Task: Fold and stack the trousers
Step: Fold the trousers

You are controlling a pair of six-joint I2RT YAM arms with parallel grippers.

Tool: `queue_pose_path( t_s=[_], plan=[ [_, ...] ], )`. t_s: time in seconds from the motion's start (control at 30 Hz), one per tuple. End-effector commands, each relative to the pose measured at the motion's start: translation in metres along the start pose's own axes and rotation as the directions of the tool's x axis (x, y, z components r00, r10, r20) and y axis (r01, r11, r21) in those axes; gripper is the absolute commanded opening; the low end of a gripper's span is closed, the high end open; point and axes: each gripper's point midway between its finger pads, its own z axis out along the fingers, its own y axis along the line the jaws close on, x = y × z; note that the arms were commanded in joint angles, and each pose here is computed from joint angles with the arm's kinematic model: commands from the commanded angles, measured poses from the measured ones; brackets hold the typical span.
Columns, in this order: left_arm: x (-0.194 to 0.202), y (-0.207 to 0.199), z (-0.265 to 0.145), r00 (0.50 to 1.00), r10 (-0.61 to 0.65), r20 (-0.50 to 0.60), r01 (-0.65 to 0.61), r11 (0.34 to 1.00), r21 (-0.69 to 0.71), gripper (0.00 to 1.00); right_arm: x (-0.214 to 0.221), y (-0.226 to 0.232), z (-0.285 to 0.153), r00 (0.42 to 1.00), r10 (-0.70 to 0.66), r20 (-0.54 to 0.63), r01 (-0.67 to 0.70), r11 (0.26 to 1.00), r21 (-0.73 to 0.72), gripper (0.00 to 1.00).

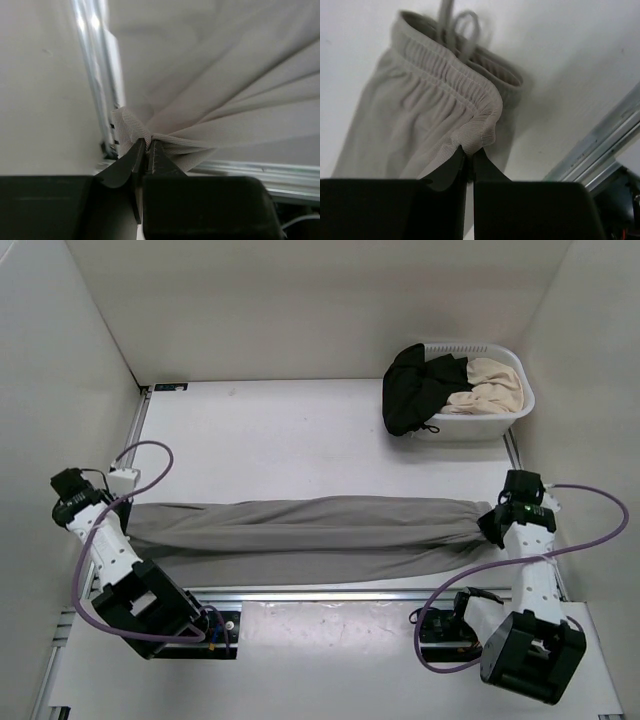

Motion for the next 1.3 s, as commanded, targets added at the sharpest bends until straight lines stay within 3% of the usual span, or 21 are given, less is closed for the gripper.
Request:
queue_pose_path(
  t_s=[0.0, 0.13, 0.37, 0.67, 0.77, 0.87, 0.93, 0.97, 1.0, 1.13, 1.27],
  plan=[
    [0.019, 0.001, 0.002, 0.999, 0.051, -0.009, -0.052, 0.998, -0.022, 0.14, 0.024, -0.009, 0.002, 0.996, 0.044, -0.077, -0.043, 0.999, 0.020, 0.00],
    [0.038, 0.011, 0.001, 0.998, 0.043, -0.035, -0.045, 0.998, -0.049, 0.14, 0.020, -0.025, -0.002, 0.996, 0.079, -0.033, -0.077, 0.995, 0.063, 0.00],
    [0.078, -0.031, 0.013, 0.986, 0.132, -0.103, -0.127, 0.991, 0.050, 0.14, 0.049, -0.053, 0.001, 0.988, 0.121, -0.096, -0.106, 0.983, 0.150, 0.00],
    [0.092, -0.036, 0.013, 0.978, 0.152, -0.144, -0.145, 0.988, 0.057, 0.14, 0.051, -0.065, 0.001, 0.977, 0.198, -0.079, -0.179, 0.964, 0.198, 0.00],
    [0.095, -0.033, 0.015, 0.978, 0.144, -0.151, -0.140, 0.989, 0.041, 0.14, 0.049, -0.069, 0.000, 0.973, 0.222, -0.057, -0.205, 0.954, 0.217, 0.13],
    [0.075, -0.028, 0.011, 0.988, 0.138, -0.075, -0.136, 0.990, 0.030, 0.14, 0.049, -0.069, 0.000, 0.973, 0.222, -0.057, -0.205, 0.954, 0.217, 0.15],
    [0.049, -0.012, 0.004, 0.991, 0.136, 0.003, -0.136, 0.991, 0.012, 0.14, 0.044, -0.066, 0.002, 0.975, 0.216, -0.041, -0.204, 0.959, 0.199, 0.02],
    [0.037, -0.005, 0.000, 0.991, 0.127, 0.041, -0.127, 0.992, 0.007, 0.14, 0.049, -0.066, 0.004, 0.974, 0.216, -0.065, -0.199, 0.959, 0.203, 0.00],
    [0.001, 0.012, -0.015, 0.984, 0.118, 0.137, -0.116, 0.993, -0.025, 0.14, 0.049, -0.061, 0.006, 0.973, 0.219, -0.079, -0.201, 0.961, 0.189, 0.00],
    [-0.082, 0.062, -0.035, 0.952, 0.045, 0.303, -0.042, 0.999, -0.017, 0.14, 0.047, -0.052, 0.013, 0.972, 0.214, -0.096, -0.197, 0.967, 0.162, 0.00],
    [-0.137, 0.087, -0.055, 0.917, 0.040, 0.397, -0.033, 0.999, -0.025, 0.14, 0.034, -0.045, 0.011, 0.979, 0.186, -0.087, -0.173, 0.974, 0.146, 0.00]
  ],
)
